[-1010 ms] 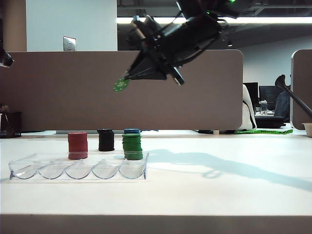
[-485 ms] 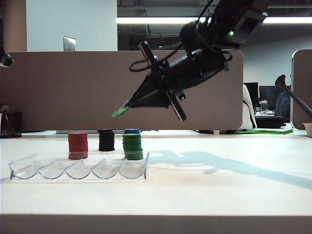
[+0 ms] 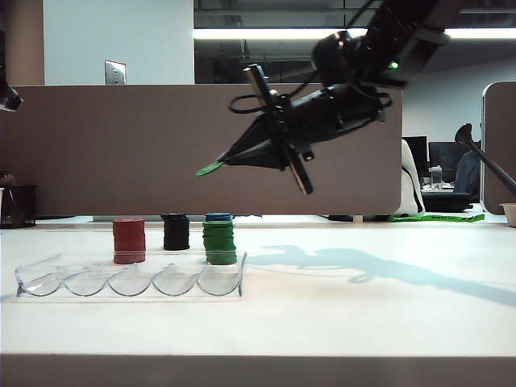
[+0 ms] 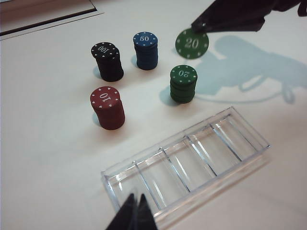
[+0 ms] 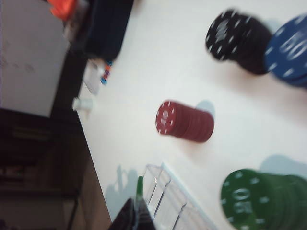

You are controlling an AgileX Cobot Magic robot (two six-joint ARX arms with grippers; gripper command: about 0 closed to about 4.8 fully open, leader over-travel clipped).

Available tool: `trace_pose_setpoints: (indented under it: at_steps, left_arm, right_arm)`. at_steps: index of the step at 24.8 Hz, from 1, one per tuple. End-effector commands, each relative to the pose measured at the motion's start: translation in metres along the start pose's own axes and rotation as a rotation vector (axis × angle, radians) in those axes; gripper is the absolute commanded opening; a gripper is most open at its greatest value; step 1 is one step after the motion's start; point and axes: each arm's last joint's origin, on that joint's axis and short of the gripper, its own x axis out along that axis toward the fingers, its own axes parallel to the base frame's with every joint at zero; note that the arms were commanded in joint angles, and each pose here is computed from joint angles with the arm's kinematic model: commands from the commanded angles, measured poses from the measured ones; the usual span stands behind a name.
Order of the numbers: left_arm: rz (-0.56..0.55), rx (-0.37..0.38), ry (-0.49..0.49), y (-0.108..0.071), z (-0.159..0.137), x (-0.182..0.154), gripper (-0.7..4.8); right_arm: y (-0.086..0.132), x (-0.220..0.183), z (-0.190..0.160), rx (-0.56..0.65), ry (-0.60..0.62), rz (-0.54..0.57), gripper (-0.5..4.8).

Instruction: Pick up the chip in the box and place it on the pile of chips with the same color.

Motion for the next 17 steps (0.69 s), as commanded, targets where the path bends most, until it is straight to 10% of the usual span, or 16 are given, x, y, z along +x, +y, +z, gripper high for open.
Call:
trace_pose_setpoints:
  at_steps: [1,17]
  left_arm:
    - [0.000,0.008,-0.017,0.000,0.002,-0.001,-0.06]
    - [0.000,0.007,-0.018,0.000,0.002,-0.001,-0.06]
  right_arm:
    - [-0.004,-0.013,0.010,0.008,-0.032,0.024,-0.01]
    - [-0.035,-0.005,0.001,0.077,0.097,0.108,-0.01]
